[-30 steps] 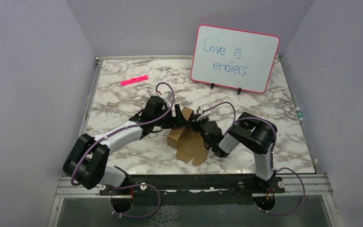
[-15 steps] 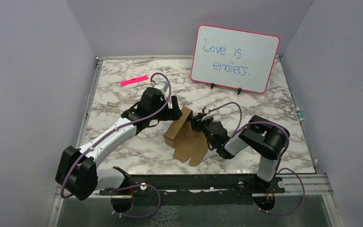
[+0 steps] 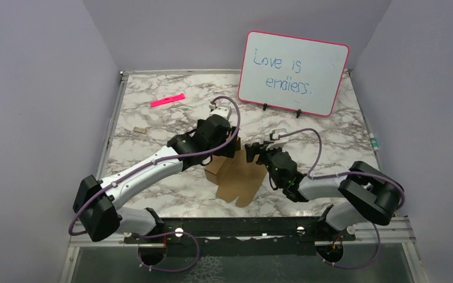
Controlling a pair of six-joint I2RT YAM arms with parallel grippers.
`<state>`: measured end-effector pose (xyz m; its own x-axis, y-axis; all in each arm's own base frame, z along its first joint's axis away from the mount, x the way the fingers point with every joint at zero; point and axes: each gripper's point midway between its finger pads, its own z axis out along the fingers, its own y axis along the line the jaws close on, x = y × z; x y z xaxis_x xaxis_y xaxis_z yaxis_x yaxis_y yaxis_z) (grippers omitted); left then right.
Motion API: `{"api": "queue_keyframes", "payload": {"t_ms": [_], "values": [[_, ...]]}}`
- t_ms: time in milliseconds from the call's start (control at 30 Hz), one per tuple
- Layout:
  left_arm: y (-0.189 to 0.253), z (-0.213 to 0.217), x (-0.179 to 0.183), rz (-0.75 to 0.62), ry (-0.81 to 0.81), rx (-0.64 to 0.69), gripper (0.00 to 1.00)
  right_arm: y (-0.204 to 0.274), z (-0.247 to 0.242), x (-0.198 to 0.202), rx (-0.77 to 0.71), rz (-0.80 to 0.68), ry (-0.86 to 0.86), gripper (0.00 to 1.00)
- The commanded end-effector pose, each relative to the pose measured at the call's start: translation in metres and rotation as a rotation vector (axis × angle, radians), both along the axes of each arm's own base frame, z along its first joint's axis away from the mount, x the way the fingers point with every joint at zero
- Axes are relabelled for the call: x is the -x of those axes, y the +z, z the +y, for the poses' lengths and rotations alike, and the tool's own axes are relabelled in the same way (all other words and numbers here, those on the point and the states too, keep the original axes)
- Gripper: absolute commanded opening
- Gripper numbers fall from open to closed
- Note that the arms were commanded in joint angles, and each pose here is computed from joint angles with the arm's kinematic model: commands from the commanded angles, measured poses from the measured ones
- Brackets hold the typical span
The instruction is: Fold the paper box
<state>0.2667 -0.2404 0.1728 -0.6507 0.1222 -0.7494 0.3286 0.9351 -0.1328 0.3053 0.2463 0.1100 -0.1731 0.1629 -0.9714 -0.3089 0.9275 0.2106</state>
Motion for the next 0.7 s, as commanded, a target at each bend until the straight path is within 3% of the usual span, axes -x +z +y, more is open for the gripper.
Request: {"api": "queue_keyframes", "payload": {"t_ms": [0,133,433,533,667], "values": [[0.001,0.008,-0.002,-0.072,0.073,-0.196,0.89,-0.002,-0.027,0.011,0.011,0.068,-0.085,0.82],[0.001,-0.010,0.004,-0.112,0.057,-0.293,0.88,0.014,-0.041,0.022,-0.019,0.083,-0.107,0.89],[-0.017,-0.024,0.000,-0.150,0.061,-0.488,0.84,0.028,-0.084,0.043,-0.076,0.040,-0.177,0.92],[-0.019,-0.027,-0.001,-0.142,0.053,-0.487,0.84,0.037,-0.071,0.046,-0.079,-0.012,-0.084,0.92],[-0.009,-0.029,-0.013,-0.109,0.043,-0.380,0.84,0.040,-0.048,0.044,-0.062,-0.088,0.028,0.92]]}}
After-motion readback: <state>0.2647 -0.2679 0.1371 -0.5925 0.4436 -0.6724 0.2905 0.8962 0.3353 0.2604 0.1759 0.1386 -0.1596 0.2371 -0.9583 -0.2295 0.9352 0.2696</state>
